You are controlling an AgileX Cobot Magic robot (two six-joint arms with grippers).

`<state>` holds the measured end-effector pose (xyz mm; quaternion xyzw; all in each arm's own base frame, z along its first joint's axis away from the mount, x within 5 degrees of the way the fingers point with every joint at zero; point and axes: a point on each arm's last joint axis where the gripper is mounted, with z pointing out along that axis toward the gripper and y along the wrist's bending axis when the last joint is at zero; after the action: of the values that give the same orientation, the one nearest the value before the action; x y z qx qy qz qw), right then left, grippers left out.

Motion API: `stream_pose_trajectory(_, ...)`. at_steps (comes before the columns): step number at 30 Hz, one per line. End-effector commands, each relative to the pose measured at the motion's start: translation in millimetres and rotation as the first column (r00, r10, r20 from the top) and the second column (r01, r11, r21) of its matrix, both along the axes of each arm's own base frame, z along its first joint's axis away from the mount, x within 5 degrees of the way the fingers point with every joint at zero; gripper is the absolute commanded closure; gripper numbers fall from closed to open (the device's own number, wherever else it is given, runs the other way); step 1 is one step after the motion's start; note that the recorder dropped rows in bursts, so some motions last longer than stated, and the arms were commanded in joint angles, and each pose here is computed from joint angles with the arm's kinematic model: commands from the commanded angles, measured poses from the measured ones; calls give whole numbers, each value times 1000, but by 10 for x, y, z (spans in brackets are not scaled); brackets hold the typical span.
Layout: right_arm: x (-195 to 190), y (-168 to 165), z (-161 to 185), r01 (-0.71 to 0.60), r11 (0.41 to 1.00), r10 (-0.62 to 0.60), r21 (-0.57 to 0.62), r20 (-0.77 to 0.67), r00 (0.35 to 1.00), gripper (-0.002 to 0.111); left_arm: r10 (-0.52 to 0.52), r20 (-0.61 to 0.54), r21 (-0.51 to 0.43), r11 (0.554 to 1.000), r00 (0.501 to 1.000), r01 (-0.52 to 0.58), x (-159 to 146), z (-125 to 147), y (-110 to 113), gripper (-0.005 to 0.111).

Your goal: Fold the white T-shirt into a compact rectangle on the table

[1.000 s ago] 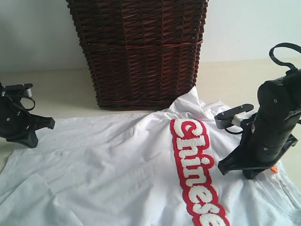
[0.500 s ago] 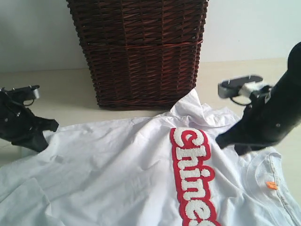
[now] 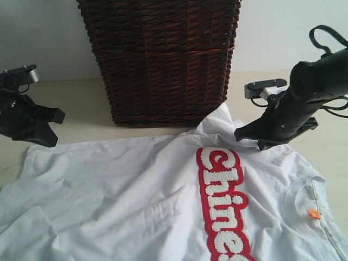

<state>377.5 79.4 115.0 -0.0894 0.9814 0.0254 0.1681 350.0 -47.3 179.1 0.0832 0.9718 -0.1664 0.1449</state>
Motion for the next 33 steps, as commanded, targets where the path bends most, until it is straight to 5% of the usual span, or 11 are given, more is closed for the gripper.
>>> stream_pose_trajectory(1,45,-187,-259,-18,998,10,-59,-136,991,108,0,75,-1,1000,997,0,105,175,-13,107)
stream_pose_trajectory(8,-68,-640,-325,95,993,-110,-73,-241,964,108,-8,182,-3,1000,983,9,294,466,-23,107)
stream_pose_trajectory(15,-87,-671,-250,103,992,-117,-72,-244,963,108,-11,183,-4,1000,983,11,301,484,-25,107)
stream_pose_trajectory(23,10,-622,481,132,991,-134,31,46,990,108,-11,183,-4,1000,983,11,301,484,-25,107)
stream_pose_trajectory(30,196,-527,755,87,986,-108,140,156,982,72,-17,171,-7,1000,985,18,289,480,-29,107)
stream_pose_trajectory(33,268,-512,529,96,985,-105,141,61,993,75,-20,164,-8,1000,986,21,283,478,-31,107)
